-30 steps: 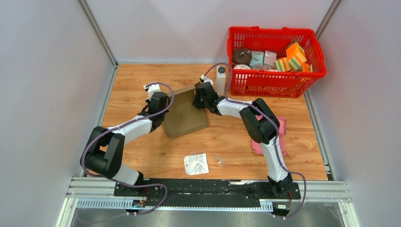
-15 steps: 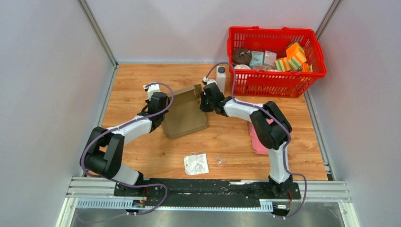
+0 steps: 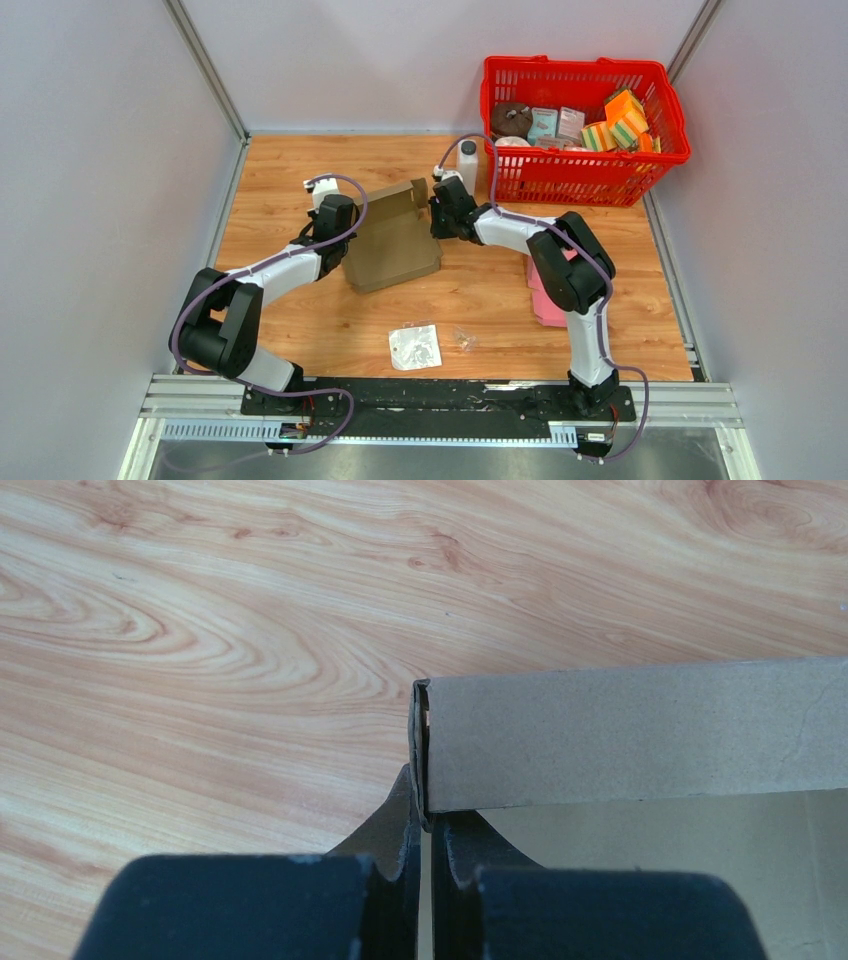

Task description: Fold the paper box

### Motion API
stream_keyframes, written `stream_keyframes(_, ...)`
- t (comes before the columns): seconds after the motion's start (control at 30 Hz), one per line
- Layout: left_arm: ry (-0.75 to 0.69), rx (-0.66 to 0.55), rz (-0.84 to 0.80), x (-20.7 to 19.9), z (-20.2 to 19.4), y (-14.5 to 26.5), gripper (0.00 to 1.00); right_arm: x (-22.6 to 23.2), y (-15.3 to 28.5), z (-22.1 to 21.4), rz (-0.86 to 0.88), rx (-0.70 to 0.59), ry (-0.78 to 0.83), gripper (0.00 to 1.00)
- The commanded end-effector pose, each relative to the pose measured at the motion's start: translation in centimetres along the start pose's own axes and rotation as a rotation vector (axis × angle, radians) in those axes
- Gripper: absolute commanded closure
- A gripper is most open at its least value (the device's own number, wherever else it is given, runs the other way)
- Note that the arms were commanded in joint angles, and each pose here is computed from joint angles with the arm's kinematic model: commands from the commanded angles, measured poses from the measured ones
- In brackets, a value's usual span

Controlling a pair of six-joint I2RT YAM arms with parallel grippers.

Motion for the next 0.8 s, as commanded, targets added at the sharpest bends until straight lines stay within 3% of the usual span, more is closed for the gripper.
stream_keyframes(0.0, -0.032, 0.032, 0.000, 0.5, -0.6, 0.4, 1.00, 0.0, 3.6, 5.8, 0.062, -0.204, 0.114, 0.57)
stream_keyframes(0.13, -0.034, 0.031, 0.004, 0.5, -0.6, 0.4, 1.00, 1.4, 4.0, 7.2, 0.171, -0.282, 0.174, 0.50)
stream_keyframes(0.33, -0.029, 0.030, -0.002, 0.3, -0.5, 0.3, 1.00, 3.1, 2.3, 8.8, 0.227, -0.282, 0.177, 0.51)
stream_keyframes(0.43, -0.032, 0.034, -0.001, 0.2, -0.5, 0.2, 1.00, 4.2, 1.9, 9.2, 0.215, -0.279, 0.198, 0.59)
stream_keyframes(0.47, -0.031, 0.034, -0.001, 0.2, -0.5, 0.2, 1.00, 4.3, 2.0, 9.4, 0.199, -0.288, 0.197, 0.69)
stream_keyframes(0.67, -0.028, 0.038, -0.004, 0.1, -0.6, 0.1, 1.00, 4.8, 2.7, 9.1, 0.103, -0.263, 0.117, 0.94)
stream_keyframes(0.77, -0.027, 0.042, -0.006, 0.1, -0.7, 0.1, 1.00, 4.8, 2.7, 8.9, 0.087, -0.257, 0.078, 1.00)
Point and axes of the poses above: each gripper's point midway between its finger pads, its own y axis back along the fingers, its own x axis along the line the jaws close on, z = x × y, the point moved 6 cm from there along y, back along the fingers, and after that the axes turned 6 degrees about y, right-handed, at the moved point
